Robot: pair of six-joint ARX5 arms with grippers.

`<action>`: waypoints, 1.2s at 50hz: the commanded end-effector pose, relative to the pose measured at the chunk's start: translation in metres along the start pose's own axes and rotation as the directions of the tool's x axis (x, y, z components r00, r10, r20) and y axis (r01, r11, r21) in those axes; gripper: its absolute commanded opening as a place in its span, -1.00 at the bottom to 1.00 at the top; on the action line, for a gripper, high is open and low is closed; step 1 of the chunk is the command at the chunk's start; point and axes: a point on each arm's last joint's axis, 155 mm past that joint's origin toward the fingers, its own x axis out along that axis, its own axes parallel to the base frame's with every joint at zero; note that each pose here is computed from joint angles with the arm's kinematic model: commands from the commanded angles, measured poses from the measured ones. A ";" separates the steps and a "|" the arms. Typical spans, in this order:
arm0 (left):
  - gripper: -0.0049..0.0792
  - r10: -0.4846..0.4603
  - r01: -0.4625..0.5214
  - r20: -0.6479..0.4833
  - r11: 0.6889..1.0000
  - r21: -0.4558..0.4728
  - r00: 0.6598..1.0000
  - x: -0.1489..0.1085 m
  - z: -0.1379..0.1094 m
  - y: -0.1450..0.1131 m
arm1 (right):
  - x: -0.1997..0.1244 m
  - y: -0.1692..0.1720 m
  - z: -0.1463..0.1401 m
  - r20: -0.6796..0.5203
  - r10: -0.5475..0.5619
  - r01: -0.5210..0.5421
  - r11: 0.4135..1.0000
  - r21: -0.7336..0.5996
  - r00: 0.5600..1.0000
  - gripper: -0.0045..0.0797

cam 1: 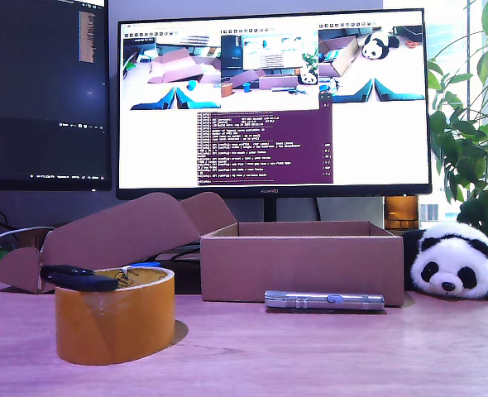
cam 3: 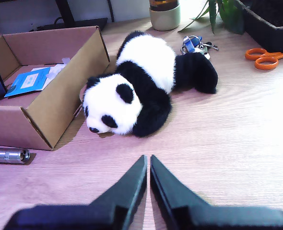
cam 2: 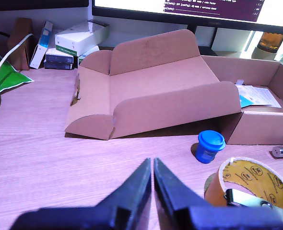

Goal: Pick up the USB drive and place it inside the cardboard box

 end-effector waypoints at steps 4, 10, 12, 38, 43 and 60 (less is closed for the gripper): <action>-0.94 -0.051 0.048 -0.033 0.996 -0.081 0.998 0.002 -0.013 -0.008 | 0.000 0.012 0.007 0.029 0.062 -0.062 0.998 -0.011 0.998 -0.92; -0.94 -0.051 0.049 -0.033 0.996 -0.081 0.998 0.002 -0.013 -0.008 | 0.000 0.012 0.007 0.029 0.062 -0.062 0.998 -0.011 0.998 -0.92; -0.94 -0.053 0.050 -0.029 0.996 -0.080 0.998 0.002 -0.012 -0.008 | 0.000 0.012 0.007 0.029 0.063 -0.063 0.998 -0.011 0.998 -0.92; -0.94 -0.383 0.379 0.055 0.922 0.074 0.922 -0.025 0.039 -0.087 | -0.028 0.109 -0.001 -0.019 0.541 -0.540 0.841 0.031 0.841 -0.92; -0.94 -0.405 0.397 0.058 0.911 0.113 0.912 -0.034 0.049 -0.096 | -0.036 0.124 -0.004 -0.034 0.604 -0.603 0.797 0.019 0.797 -0.92; -0.94 -0.470 0.417 0.001 0.783 0.463 0.883 -0.048 0.060 -0.117 | -0.055 0.157 -0.006 -0.052 0.717 -0.719 0.694 -0.038 0.695 -0.92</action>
